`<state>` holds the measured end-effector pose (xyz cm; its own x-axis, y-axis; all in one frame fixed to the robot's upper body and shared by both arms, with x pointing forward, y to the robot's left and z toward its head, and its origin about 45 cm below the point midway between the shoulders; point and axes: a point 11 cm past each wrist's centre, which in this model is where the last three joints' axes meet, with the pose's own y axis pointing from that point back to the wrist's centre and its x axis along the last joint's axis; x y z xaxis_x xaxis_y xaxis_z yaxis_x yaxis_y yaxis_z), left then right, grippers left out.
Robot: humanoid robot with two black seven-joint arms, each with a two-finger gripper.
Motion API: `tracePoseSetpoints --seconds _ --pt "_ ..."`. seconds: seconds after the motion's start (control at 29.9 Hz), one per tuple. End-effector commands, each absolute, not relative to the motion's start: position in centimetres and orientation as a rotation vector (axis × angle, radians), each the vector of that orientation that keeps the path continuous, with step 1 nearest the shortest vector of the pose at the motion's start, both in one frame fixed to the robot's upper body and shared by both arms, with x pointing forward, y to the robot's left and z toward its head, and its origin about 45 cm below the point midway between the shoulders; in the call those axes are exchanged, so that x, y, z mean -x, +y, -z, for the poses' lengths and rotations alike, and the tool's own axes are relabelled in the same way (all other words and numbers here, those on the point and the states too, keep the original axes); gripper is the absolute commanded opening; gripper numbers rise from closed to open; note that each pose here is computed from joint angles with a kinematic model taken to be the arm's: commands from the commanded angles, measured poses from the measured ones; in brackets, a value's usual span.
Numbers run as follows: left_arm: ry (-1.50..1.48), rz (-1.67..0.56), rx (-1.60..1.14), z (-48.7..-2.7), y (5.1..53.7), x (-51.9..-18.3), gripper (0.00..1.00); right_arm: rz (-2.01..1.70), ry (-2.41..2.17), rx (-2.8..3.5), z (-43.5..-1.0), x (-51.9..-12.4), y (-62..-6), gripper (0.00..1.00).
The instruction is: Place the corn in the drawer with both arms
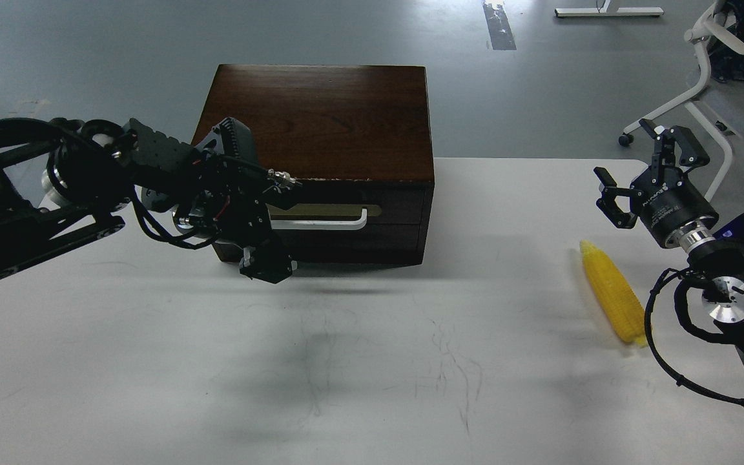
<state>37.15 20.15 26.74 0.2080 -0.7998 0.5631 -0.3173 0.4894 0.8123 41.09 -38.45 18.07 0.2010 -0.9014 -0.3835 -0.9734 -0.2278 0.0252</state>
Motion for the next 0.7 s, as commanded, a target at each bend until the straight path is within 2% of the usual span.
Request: tracePoseSetpoints --seconds 0.0,0.67 --pt "-1.369 0.449 -1.075 -26.39 20.04 -37.30 0.98 -0.471 1.793 2.251 -18.13 -41.14 -38.43 1.00" --pt "-1.353 0.449 -1.078 -25.56 19.52 -37.82 0.98 -0.471 1.793 2.251 -18.13 -41.14 -38.43 1.00"
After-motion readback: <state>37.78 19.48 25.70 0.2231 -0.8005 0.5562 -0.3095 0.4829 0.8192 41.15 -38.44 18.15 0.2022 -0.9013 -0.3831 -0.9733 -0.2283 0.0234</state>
